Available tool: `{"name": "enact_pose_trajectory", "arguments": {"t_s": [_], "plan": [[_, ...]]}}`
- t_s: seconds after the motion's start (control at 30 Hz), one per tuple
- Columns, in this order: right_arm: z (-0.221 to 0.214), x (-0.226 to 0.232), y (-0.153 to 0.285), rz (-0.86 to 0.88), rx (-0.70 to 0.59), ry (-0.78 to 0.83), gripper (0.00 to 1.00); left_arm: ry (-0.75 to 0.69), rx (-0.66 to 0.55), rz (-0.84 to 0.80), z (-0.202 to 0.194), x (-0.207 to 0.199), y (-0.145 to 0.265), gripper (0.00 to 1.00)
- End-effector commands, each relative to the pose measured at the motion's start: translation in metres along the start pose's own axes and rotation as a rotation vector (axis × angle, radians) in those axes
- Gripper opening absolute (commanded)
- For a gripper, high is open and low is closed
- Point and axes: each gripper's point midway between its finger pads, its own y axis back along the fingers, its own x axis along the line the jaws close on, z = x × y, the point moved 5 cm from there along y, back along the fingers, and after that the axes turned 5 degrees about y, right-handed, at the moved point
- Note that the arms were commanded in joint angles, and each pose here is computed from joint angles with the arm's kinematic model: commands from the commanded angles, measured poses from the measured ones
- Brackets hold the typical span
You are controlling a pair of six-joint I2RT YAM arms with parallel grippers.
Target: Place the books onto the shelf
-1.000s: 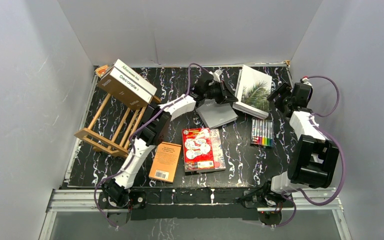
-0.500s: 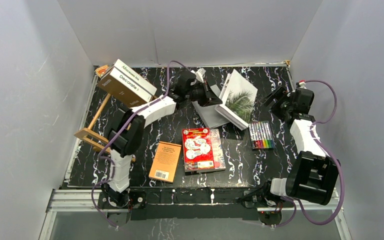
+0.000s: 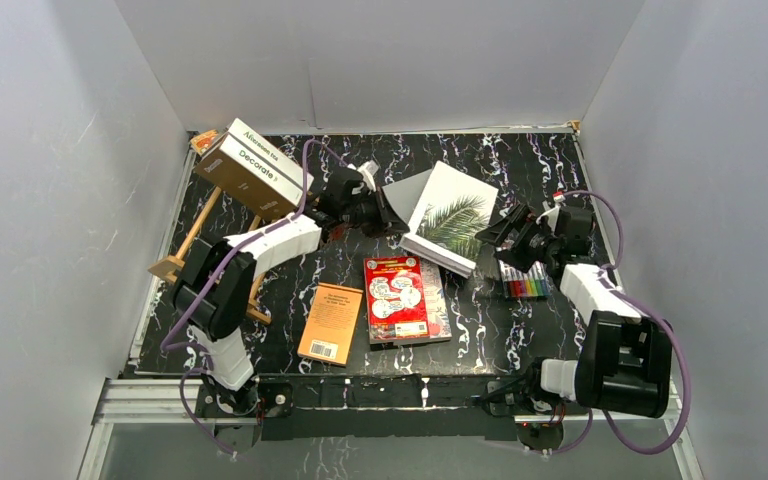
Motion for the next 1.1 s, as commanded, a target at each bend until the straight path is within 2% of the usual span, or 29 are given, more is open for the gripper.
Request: {"name": "enact_pose_trajectory", "arguments": {"t_s": [0.0, 0.2, 0.4, 0.57, 0.63, 0.73, 0.8, 0.83, 0.87, 0.9, 1.07], "plan": [[0.009, 0.024, 0.004, 0.123, -0.078, 0.052, 0.98, -0.012, -0.022, 0.026, -0.001, 0.008, 0.018, 0.00], [0.005, 0.000, -0.017, 0.022, -0.022, -0.030, 0.99, -0.004, 0.003, 0.074, -0.009, 0.022, 0.021, 0.00], [-0.010, 0.004, -0.035, 0.090, 0.039, 0.006, 0.99, -0.006, 0.012, 0.072, -0.015, 0.029, 0.021, 0.00], [-0.033, 0.004, -0.047, 0.200, 0.097, -0.031, 0.98, 0.025, 0.025, 0.081, -0.025, 0.038, 0.019, 0.00], [-0.036, 0.008, -0.048, 0.273, 0.103, -0.008, 0.91, 0.020, 0.014, 0.096, -0.026, 0.039, 0.022, 0.00], [-0.040, 0.008, -0.048, 0.293, 0.076, 0.008, 0.89, 0.022, 0.022, 0.114, -0.033, 0.045, 0.026, 0.00], [-0.039, 0.013, -0.048, 0.346, 0.080, 0.006, 0.80, 0.014, 0.028, 0.120, -0.039, 0.047, 0.030, 0.00], [-0.038, 0.019, -0.046, 0.391, 0.078, 0.016, 0.62, 0.009, 0.032, 0.117, -0.040, 0.046, 0.033, 0.00], [-0.036, 0.028, -0.040, 0.455, 0.033, 0.045, 0.51, 0.005, 0.034, 0.116, -0.041, 0.045, 0.035, 0.00], [-0.037, 0.042, -0.033, 0.514, 0.005, 0.058, 0.50, -0.013, 0.030, 0.107, -0.040, 0.042, 0.039, 0.00], [-0.037, 0.052, -0.026, 0.505, -0.007, 0.070, 0.50, -0.068, 0.023, 0.100, -0.043, 0.040, 0.051, 0.00]]}}
